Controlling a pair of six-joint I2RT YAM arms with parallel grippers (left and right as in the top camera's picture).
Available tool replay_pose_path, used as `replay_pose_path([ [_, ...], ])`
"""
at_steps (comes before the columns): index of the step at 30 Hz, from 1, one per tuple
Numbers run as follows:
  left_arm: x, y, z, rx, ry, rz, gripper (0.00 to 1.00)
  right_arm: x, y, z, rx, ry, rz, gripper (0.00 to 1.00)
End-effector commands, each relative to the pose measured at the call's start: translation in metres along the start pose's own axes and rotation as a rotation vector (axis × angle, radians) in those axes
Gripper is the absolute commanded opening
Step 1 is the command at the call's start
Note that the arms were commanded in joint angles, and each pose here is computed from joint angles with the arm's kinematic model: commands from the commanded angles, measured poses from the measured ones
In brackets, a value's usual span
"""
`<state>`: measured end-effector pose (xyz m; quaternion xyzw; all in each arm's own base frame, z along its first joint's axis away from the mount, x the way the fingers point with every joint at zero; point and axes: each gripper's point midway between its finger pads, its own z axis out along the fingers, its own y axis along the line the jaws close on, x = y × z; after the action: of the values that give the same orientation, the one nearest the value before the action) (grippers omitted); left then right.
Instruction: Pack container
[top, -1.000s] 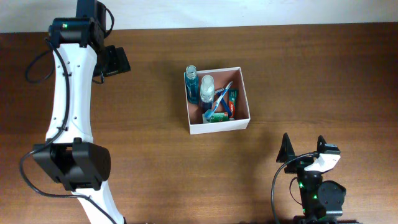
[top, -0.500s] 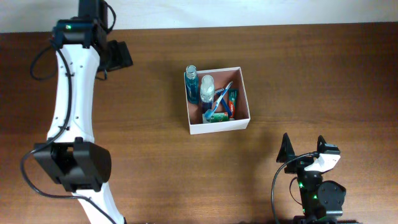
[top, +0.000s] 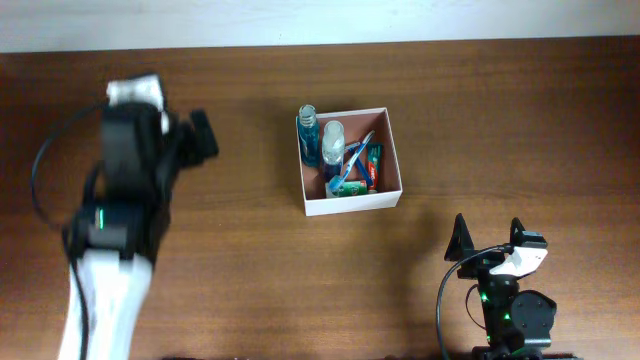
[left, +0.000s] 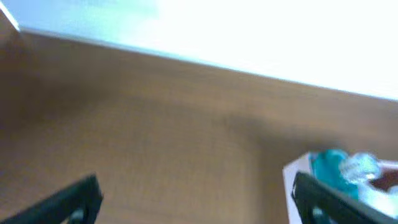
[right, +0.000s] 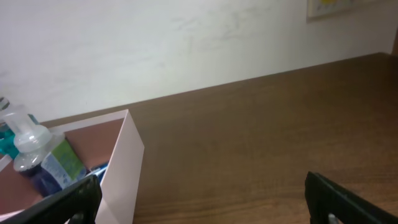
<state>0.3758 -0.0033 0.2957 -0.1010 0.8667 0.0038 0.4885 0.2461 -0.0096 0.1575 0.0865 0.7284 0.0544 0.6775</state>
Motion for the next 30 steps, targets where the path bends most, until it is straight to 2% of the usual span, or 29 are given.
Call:
replay_pose_path([
  [1,0.026,0.01,-0.027,0.03,-0.112,0.001,0.99,0.001,-0.001,0.0,-0.001,0.001,-0.01,0.99],
  [5,0.042,0.018,-0.049,0.057,-0.242,-0.017,0.99,0.001,-0.001,0.0,-0.001,0.001,-0.01,0.99],
  [11,0.054,0.021,-0.055,0.089,-0.374,-0.032,0.99,0.001,-0.001,0.0,-0.001,0.001,-0.01,0.99],
  [19,0.067,-0.001,-0.065,0.266,-0.628,0.037,0.99,0.001,-0.001,0.0,-0.001,0.001,-0.01,0.99],
  [30,0.103,0.008,-0.071,0.256,-0.731,0.086,0.99,0.001,-0.001,0.0,-0.001,0.001,-0.01,0.98],
])
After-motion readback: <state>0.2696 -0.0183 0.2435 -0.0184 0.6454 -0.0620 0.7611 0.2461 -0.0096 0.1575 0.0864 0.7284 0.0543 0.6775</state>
